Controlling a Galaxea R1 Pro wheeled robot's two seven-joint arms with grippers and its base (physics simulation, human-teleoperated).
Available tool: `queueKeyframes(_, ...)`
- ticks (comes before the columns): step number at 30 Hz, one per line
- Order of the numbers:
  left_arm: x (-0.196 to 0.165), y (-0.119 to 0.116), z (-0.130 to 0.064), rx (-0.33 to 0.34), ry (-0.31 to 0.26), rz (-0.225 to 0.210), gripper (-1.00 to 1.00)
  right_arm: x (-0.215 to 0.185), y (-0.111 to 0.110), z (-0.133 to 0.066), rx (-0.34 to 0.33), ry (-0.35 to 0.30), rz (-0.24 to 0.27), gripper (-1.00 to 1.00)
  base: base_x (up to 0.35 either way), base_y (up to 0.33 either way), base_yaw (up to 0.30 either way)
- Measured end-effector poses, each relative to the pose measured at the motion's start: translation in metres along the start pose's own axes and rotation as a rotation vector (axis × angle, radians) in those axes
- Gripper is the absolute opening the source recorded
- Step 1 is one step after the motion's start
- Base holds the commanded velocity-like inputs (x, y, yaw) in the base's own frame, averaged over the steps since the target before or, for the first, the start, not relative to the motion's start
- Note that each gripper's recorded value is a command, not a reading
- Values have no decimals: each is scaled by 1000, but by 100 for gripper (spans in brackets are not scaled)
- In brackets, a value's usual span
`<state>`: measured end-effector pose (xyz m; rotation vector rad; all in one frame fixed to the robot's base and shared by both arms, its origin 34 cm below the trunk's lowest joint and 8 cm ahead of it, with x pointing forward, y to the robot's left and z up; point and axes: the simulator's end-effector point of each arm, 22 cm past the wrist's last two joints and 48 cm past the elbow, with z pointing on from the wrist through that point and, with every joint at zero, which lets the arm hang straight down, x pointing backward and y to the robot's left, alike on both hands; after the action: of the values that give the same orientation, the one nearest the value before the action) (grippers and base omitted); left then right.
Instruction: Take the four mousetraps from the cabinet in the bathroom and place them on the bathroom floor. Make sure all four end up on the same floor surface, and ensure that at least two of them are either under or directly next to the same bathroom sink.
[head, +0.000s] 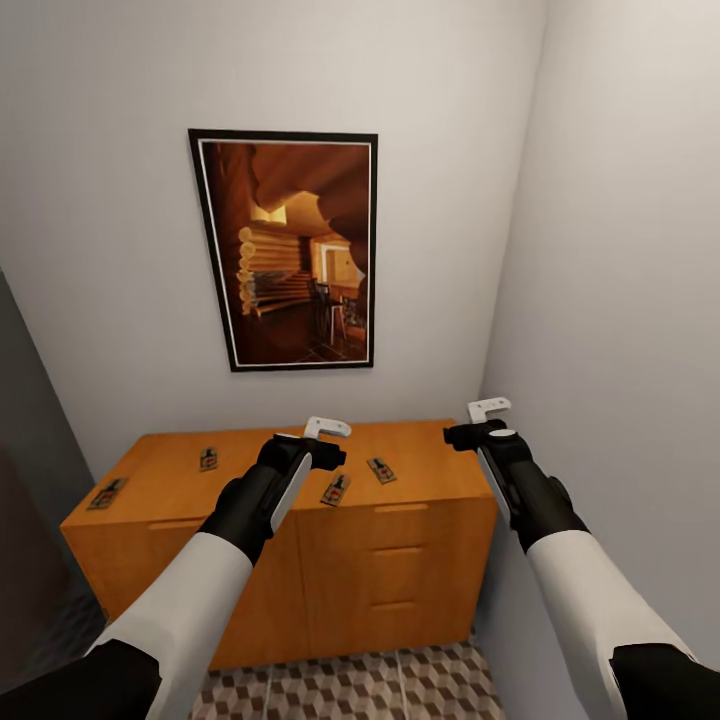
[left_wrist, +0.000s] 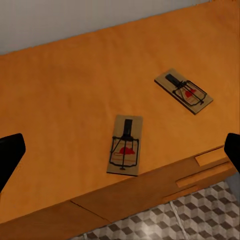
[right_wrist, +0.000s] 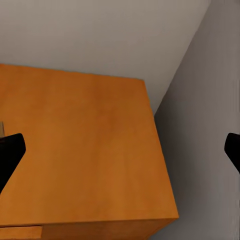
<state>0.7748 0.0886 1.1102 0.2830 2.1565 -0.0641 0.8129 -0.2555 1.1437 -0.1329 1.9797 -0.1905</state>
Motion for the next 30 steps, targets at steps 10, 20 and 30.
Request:
queueKeyframes(10, 2, 0, 1, 1, 4, -1, 100, 0, 1, 0, -1, 0, -1, 100, 68, 0, 0)
queueKeyframes(20, 3, 0, 2, 0, 7, -1, 100, 0, 1, 0, -1, 0, -2, 100, 5, 0, 0)
queueKeyframes(30, 9, 0, 4, 0, 20, -1, 100, 0, 1, 0, -2, 0, -2, 100, 0, 0, 0)
